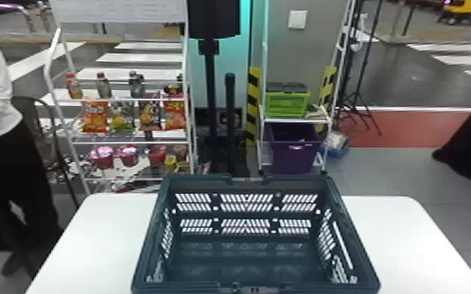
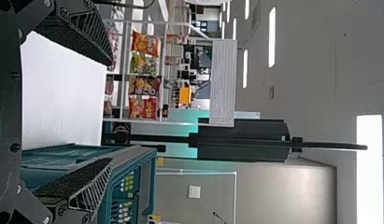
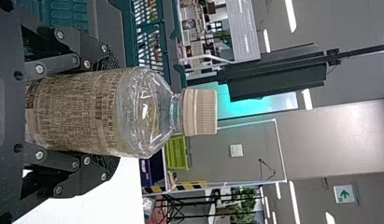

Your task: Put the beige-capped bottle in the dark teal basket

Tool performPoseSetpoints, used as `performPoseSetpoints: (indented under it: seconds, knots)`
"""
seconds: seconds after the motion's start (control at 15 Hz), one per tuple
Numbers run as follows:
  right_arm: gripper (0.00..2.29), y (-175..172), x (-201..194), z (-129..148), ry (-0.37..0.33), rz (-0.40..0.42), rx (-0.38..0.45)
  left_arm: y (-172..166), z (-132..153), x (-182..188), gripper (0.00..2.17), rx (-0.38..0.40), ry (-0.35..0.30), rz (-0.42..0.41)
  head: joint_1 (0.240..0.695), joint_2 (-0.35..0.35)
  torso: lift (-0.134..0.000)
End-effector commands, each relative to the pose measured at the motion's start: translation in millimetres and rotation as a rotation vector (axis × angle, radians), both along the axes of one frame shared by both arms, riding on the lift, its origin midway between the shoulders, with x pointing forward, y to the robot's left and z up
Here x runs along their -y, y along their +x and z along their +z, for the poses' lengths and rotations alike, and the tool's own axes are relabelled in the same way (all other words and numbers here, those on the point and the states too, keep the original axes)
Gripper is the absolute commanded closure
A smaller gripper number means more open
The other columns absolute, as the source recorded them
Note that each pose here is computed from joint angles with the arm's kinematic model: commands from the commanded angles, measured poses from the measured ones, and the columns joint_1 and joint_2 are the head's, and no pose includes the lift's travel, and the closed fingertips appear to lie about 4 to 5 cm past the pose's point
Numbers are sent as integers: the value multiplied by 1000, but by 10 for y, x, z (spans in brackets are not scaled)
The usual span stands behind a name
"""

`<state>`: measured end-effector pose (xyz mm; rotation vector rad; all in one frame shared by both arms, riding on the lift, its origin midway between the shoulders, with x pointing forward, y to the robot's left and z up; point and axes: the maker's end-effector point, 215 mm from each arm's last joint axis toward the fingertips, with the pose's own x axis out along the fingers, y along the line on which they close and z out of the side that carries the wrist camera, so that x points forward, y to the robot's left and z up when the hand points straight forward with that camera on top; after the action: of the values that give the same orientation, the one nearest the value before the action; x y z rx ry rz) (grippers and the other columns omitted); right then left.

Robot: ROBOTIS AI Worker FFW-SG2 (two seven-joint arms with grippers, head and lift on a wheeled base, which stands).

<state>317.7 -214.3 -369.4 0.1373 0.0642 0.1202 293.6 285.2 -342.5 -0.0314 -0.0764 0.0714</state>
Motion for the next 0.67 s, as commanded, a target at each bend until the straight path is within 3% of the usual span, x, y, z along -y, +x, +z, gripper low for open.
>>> performPoseSetpoints:
  seconds: [0.0, 0.6]
  knots:
    - [1804, 0, 0, -1, 0, 0, 0, 3, 10, 4, 157, 2, 0, -1, 499, 0, 0]
    - [1804, 1, -1, 48, 1, 0, 10, 1, 21, 7, 157, 3, 0, -2, 499, 0, 0]
